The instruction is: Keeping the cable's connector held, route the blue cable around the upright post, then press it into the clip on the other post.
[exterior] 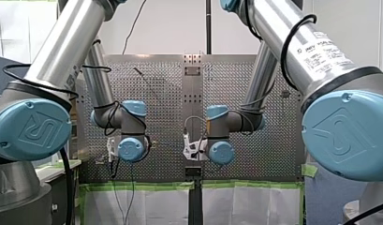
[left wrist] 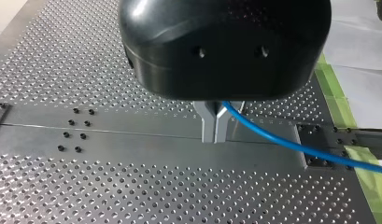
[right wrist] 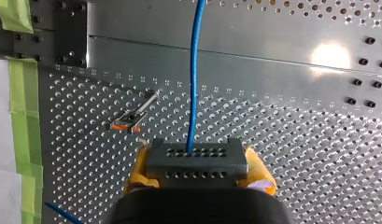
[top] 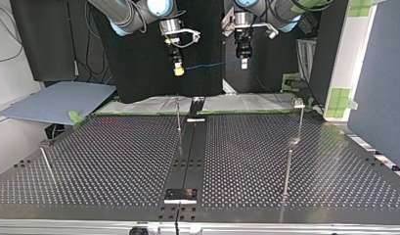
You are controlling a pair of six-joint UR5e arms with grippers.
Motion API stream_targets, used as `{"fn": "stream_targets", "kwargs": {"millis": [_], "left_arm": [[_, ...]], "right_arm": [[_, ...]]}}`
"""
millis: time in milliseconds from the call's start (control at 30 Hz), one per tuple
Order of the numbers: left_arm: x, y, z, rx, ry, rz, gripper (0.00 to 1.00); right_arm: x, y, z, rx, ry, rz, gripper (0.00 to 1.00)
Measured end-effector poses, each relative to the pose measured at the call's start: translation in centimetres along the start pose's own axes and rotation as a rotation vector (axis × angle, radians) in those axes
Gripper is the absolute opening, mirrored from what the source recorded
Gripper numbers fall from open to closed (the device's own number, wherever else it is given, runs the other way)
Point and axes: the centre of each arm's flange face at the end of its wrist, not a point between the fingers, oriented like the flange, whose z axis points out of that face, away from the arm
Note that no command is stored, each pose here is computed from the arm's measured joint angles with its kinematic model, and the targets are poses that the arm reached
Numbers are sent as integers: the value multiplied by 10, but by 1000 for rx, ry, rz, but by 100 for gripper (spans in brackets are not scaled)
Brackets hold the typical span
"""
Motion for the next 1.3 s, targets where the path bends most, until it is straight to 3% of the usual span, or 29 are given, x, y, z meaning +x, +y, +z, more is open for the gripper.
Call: {"fn": "stream_targets", "kwargs": {"millis": [1067, 1200, 1300], "left_arm": [[-1, -1, -1, 0, 0, 3, 0], [-9, -5, -9, 0, -2, -3, 0], [-18, -6, -14, -15, -4, -15, 0]], "right_arm": [[0, 0, 0, 0, -1, 0, 0], [7, 4, 2, -19, 2, -10, 0], [19, 7, 4, -44, 6, -3, 0]]}}
